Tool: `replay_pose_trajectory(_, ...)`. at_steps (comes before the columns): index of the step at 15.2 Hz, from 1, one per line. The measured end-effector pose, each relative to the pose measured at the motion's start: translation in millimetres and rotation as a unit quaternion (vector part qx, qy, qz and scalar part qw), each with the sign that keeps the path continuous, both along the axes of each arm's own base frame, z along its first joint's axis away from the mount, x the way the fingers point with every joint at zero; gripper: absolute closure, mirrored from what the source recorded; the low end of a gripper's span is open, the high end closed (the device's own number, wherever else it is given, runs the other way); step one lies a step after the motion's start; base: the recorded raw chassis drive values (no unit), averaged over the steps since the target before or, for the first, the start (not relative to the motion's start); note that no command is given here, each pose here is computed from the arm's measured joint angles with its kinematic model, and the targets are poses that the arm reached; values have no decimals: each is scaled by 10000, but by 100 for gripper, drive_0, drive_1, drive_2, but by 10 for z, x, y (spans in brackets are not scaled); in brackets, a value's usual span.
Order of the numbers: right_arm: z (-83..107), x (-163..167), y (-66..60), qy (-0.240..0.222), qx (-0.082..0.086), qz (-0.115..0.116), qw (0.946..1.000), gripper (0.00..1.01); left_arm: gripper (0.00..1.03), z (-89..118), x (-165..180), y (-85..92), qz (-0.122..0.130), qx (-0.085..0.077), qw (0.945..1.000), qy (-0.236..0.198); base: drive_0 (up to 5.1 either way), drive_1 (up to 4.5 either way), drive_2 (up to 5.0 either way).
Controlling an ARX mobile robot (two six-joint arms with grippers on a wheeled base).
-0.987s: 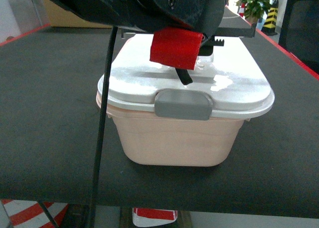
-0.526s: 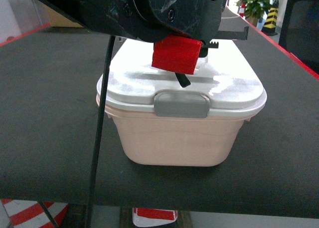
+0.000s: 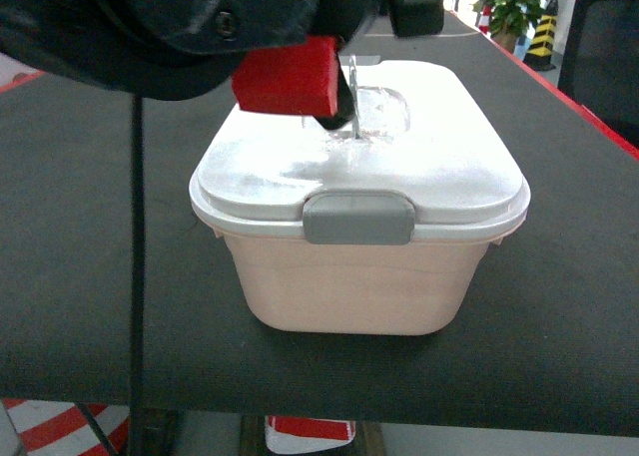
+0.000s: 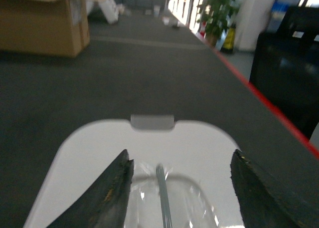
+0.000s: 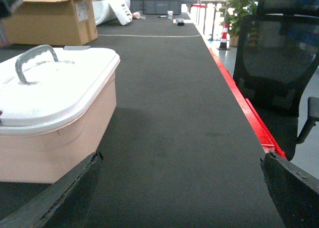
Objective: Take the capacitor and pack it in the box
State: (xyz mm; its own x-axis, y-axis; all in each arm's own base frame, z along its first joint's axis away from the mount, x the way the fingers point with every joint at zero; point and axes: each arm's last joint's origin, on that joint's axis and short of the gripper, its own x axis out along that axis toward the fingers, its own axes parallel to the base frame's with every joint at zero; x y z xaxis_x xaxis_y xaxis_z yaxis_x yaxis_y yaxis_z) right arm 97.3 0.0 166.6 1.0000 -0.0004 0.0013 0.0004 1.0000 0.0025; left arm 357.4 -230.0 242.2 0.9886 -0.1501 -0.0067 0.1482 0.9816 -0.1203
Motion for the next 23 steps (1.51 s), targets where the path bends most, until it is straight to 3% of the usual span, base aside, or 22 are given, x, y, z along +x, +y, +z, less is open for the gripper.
replay_pose_trajectory(2,1,0,0,-4,0,0,10000,3,23,242,-193,324,112,-366,9949,-933,0,0,0)
replay_pose_trajectory(3,0,0,0,-2,0,-2,10000,3,10,298,-342,558,153,-404,9902,-1326,0,0,0)
replay_pose_trajectory(4,0,0,0,-2,0,0,10000,3,4,273,-550,799,96,-296,9869,-1583,0,0,0)
replay_pose_trajectory(6,0,0,0,-2,0,0,10000,3,5,102,-906,1112,194,63,9855,-1683,0,0,0)
replay_pose_trajectory(8,0,0,0,-2,0,-2,10000,3,5,-36,-1157,1379,502,281,9880,-1436,0,0,0)
replay_pose_trajectory(10,0,0,0,-2,0,0,10000,3,6,-84,-1288,1502,670,376,9905,-1144,0,0,0)
replay_pose_trajectory(11,1,0,0,-4,0,-2,10000,3,18,-110,-1337,1574,692,562,9947,-516,0,0,0)
replay_pose_trajectory(12,0,0,0,0,0,-4,10000,3,31,-181,-1456,1686,702,664,9951,-204,0,0,0)
replay_pose_trajectory(14,1,0,0,-8,0,0,10000,3,56,-366,-1643,1892,830,658,9944,-12,0,0,0)
replay_pose_trajectory(17,0,0,0,-2,0,-2,10000,3,93,-486,-1857,2043,745,638,9952,-56,0,0,0)
replay_pose_trajectory(18,0,0,0,-2,0,0,10000,3,101,-527,-1924,2092,768,629,9951,-41,0,0,0)
replay_pose_trajectory(23,1,0,0,-4,0,2,10000,3,101,-659,-2156,2283,743,622,9953,-13,0,0,0)
